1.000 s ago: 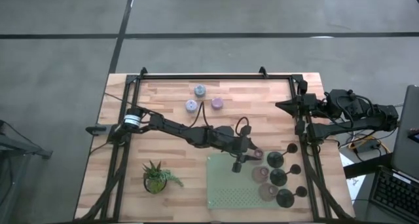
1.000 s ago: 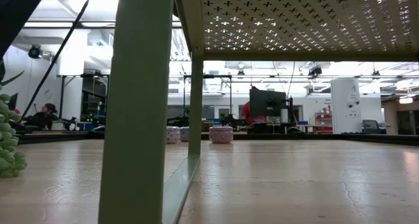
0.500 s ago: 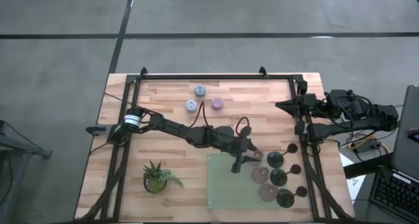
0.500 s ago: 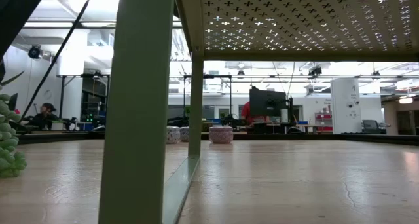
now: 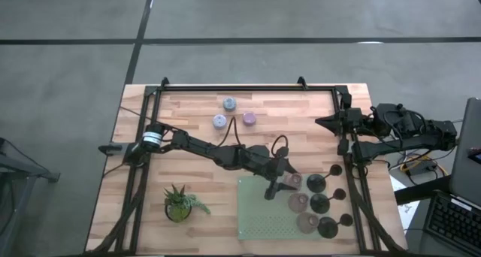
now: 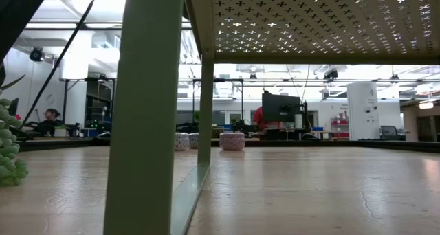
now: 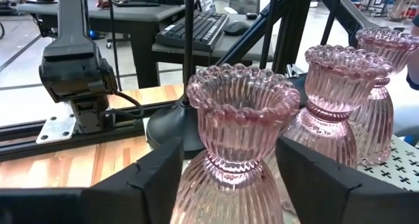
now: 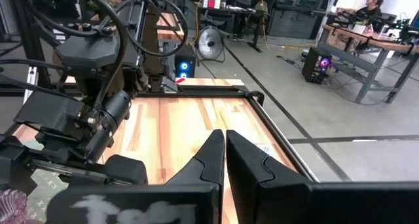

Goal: Pick & Place candle stick holders
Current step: Put the left pink glass candle holder on the shelf aligned with the other pink glass candle holder

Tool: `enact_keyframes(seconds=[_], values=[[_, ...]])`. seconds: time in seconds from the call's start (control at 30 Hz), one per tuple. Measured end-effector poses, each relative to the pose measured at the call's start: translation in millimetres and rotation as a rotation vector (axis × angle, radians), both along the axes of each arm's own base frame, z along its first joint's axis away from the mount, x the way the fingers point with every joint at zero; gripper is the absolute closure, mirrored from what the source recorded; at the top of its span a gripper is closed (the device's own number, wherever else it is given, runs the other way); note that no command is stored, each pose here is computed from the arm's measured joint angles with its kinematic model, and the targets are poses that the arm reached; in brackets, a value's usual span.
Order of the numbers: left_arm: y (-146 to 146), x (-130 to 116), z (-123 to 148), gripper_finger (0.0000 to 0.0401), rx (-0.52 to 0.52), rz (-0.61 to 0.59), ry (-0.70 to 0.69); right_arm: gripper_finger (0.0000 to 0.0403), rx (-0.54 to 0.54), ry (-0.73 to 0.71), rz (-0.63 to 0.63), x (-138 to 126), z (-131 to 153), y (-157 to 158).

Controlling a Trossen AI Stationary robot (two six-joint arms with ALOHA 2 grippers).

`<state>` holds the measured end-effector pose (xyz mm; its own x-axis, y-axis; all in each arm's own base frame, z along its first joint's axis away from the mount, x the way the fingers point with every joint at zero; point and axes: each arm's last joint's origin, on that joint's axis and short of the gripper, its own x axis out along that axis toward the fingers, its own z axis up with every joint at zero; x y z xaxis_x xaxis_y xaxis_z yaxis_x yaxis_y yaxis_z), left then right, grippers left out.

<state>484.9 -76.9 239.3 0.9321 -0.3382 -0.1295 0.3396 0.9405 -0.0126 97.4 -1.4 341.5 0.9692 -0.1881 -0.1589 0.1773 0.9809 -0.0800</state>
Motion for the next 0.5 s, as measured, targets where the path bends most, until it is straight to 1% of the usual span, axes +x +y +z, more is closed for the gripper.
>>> enact_keyframes(seconds=[0.17, 0.5], values=[[0, 0, 0, 0.0129, 0.002, -0.003, -0.002, 0.0394, 0.000, 0.000, 0.000, 0, 0, 0], [1, -5, 12, 0.0126, 0.004, -0.012, -0.018, 0.0394, 0.002, 0.000, 0.000, 0, 0, 0]])
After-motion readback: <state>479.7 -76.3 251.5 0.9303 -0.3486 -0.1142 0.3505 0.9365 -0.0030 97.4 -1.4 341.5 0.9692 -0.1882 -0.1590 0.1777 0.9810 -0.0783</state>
